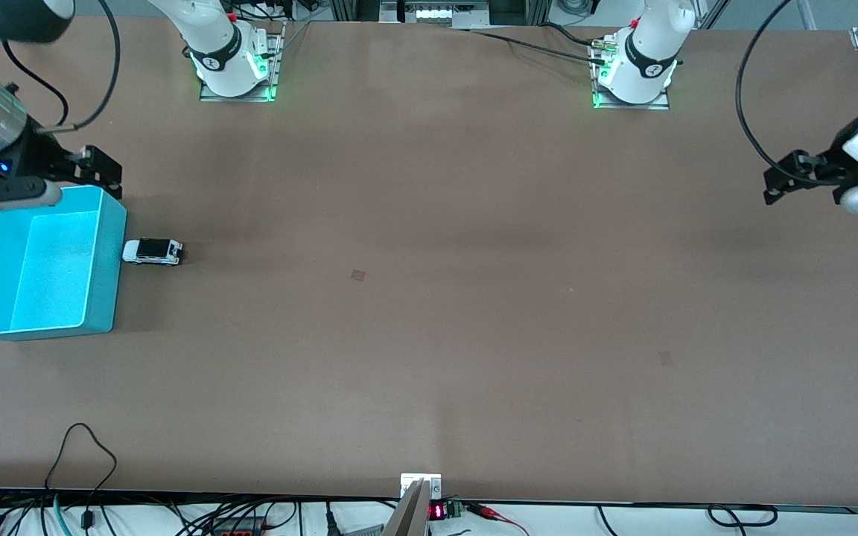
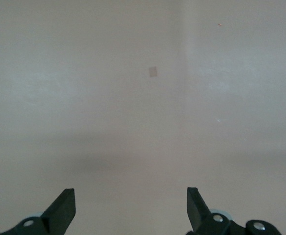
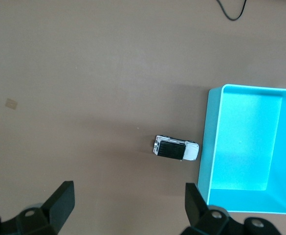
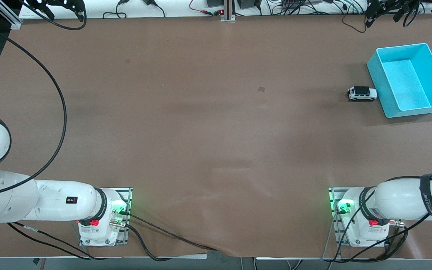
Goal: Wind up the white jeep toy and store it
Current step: 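Move the right gripper over the jeep beside the cyan bin, then lower the right gripper and grasp the jeep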
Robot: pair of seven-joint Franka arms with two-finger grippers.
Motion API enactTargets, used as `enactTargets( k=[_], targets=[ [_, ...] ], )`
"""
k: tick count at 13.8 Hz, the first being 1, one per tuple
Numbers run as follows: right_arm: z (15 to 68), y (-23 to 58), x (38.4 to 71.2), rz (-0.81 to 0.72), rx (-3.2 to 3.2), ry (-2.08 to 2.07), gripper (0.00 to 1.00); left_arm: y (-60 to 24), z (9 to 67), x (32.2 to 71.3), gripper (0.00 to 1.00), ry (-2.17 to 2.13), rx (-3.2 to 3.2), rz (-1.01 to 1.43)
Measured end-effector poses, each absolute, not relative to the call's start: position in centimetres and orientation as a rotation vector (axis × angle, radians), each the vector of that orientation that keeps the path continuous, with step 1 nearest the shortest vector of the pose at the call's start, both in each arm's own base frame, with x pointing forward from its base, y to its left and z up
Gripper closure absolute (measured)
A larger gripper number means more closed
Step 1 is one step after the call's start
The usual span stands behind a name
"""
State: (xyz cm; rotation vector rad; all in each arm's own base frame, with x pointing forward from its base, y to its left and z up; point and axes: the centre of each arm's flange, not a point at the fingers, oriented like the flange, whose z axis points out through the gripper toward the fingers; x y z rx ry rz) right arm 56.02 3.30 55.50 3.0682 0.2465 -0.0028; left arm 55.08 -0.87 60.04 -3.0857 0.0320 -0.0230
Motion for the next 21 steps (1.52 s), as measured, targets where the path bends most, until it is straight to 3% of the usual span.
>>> enactTargets(
  k=[4, 8, 12, 17, 21],
  targets=[
    [51.1, 1.8, 57.5, -0.13, 3.066, 0.308, 0.0, -1.0, 59.1, 54.9, 0.0, 0.064, -3.085, 0.011],
    [46.7, -1.2, 58.7, -0.242, 2.998, 0.829, 0.0, -1.1, 59.0, 54.7, 0.0, 0.063, -3.085, 0.029],
    [40.1, -2.5, 59.9, -0.214, 2.827, 1.366, 0.0, -0.9, 59.6, 54.8, 0.0, 0.044, -3.102, 0.012],
    [30.0, -3.7, 57.6, -0.108, 2.616, 1.726, 0.0, -1.2, 59.7, 54.1, 0.0, 0.032, -3.153, 0.097],
    [25.5, -5.5, 55.3, -0.138, 2.528, 1.901, 0.0, -1.4, 60.2, 53.6, 0.0, 0.037, -3.154, 0.155]
  ],
)
